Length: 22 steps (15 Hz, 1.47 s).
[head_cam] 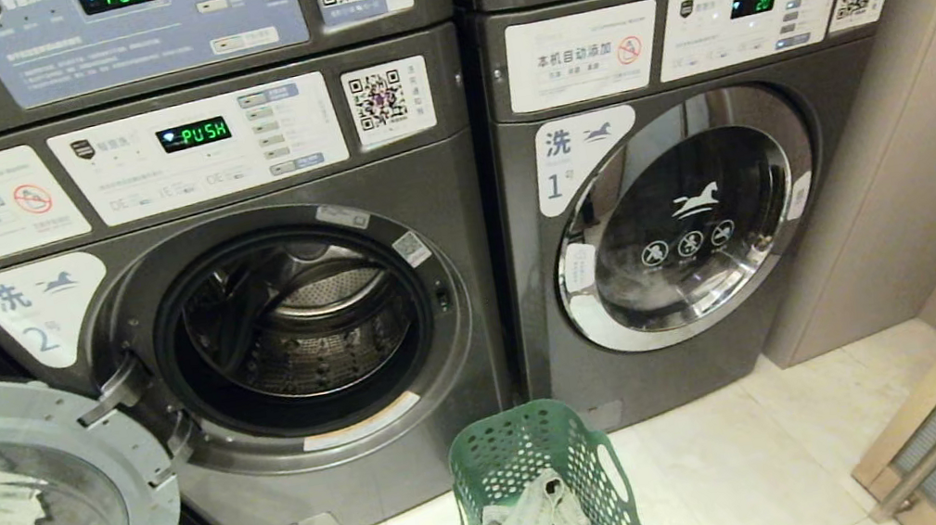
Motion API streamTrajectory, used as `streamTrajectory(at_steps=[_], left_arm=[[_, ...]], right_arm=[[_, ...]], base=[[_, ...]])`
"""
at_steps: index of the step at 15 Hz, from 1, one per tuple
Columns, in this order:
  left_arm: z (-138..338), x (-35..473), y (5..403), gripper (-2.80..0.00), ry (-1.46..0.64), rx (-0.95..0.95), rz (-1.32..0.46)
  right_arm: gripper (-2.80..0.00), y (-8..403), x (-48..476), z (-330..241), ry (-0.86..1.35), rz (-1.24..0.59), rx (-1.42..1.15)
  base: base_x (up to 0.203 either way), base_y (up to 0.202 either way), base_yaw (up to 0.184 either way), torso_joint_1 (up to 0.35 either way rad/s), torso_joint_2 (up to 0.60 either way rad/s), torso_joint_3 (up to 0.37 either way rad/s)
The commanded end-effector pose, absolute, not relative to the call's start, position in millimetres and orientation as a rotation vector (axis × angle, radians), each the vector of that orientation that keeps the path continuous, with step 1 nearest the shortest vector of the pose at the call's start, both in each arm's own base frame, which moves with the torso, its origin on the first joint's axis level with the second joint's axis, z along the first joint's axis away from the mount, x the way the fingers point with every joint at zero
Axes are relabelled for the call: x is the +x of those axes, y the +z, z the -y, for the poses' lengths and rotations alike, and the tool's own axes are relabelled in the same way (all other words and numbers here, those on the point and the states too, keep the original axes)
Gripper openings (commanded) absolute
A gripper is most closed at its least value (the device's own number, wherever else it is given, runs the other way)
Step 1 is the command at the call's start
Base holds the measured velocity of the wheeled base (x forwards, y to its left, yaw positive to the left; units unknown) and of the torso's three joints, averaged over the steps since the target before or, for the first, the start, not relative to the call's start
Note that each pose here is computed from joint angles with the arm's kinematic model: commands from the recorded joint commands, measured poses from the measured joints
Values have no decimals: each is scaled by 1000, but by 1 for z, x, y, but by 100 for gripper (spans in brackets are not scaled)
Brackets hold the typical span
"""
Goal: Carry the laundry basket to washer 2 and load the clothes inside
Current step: Place the clothes into the washing machine
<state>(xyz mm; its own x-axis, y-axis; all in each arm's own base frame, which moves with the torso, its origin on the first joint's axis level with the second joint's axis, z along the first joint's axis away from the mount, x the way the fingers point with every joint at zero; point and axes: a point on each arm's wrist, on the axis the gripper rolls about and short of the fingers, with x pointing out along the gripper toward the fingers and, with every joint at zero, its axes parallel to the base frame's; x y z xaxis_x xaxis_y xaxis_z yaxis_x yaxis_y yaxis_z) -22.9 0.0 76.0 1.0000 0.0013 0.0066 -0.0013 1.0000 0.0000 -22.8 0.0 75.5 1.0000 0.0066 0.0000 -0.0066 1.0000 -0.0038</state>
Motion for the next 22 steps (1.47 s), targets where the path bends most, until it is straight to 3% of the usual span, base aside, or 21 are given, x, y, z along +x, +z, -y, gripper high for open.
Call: streamTrajectory(at_steps=[1,6,22], left_arm=[[0,-23,76,-280,2,0,3],[0,-23,76,-280,2,0,3],[0,-23,76,-280,2,-2,3]], right_arm=[[-280,76,-23,0,8,-1,-5],[-280,76,-23,0,8,-2,-5],[-280,76,-23,0,8,-2,-5]], base=[[0,198,28,3,0,4],[1,60,49,2,4,-1],[0,-7,176,3,0,3]])
